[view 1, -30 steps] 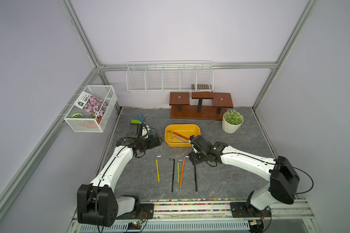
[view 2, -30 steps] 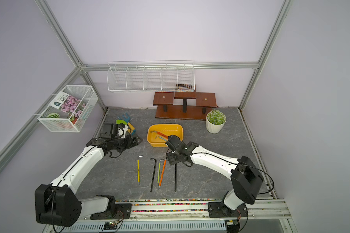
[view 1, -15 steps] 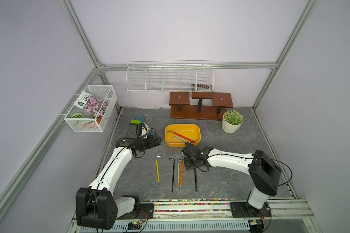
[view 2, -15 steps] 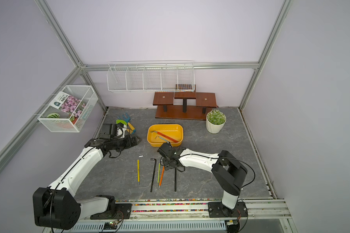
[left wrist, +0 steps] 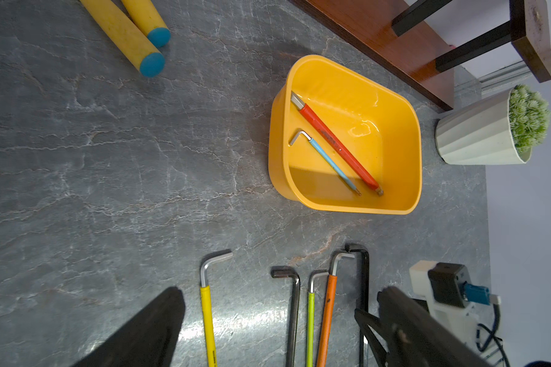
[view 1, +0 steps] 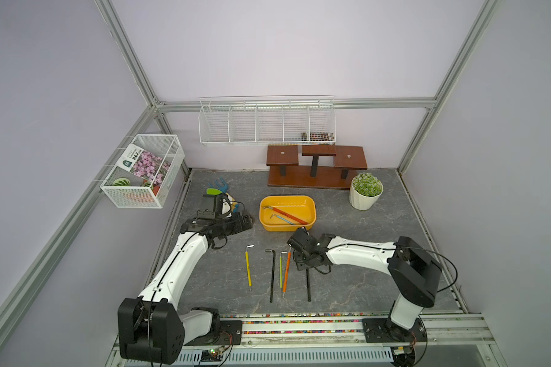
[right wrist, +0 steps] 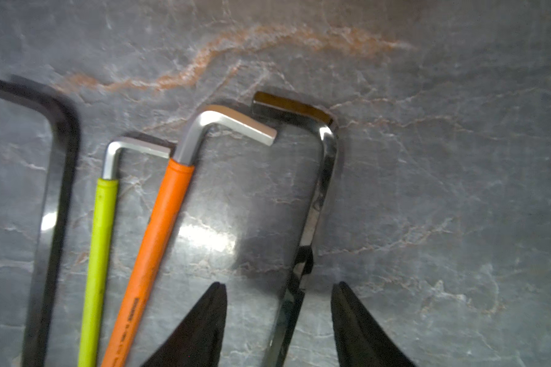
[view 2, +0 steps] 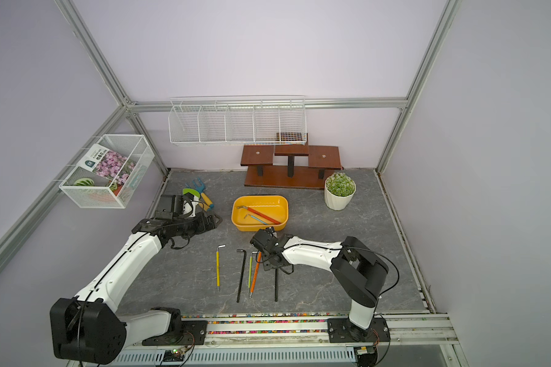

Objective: Put the hex key on the desktop into the storage box
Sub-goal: Pick up the Allen key from the center of the board.

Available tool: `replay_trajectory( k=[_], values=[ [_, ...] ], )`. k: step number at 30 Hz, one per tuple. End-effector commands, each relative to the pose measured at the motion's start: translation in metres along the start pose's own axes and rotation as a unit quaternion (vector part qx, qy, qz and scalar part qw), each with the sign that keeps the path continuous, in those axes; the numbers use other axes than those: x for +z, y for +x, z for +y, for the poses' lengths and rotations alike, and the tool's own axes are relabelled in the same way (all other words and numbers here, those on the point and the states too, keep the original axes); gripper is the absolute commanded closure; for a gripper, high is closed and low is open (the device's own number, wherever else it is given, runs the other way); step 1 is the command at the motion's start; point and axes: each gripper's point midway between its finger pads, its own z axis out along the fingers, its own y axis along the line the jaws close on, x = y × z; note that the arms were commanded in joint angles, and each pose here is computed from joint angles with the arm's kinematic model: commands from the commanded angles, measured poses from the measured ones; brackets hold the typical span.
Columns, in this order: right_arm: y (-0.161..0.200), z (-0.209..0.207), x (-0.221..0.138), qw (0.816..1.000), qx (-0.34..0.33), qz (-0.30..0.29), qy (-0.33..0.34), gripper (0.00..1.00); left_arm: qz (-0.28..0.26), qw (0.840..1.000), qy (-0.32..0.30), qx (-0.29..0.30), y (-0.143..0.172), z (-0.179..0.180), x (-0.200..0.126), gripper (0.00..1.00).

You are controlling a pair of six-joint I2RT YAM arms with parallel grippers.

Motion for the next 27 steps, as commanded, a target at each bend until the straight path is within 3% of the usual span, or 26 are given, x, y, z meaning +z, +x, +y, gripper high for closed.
replay_trajectory(
  k=[1, 9, 17, 27],
  values=[
    [0.012, -0.008, 0.007, 1.0, 0.013, 0.01, 0.01, 0.43, 0.0, 1.0, -0.011, 0.007, 0.003, 0.004, -0.003, 0.0],
    [0.022, -0.013, 0.024, 0.999, 0.018, 0.025, 0.024, 0.52, 0.0, 1.0, -0.011, 0.006, 0.003, 0.004, -0.002, 0.0],
    [0.024, -0.026, 0.019, 0.999, 0.022, 0.015, 0.045, 0.82, 0.006, 1.0, -0.013, 0.004, 0.005, 0.006, 0.0, 0.0],
    [0.005, -0.032, -0.012, 0.998, 0.022, -0.021, 0.058, 1.0, 0.011, 1.0, -0.017, 0.003, 0.006, 0.009, 0.004, 0.0]
  ],
)
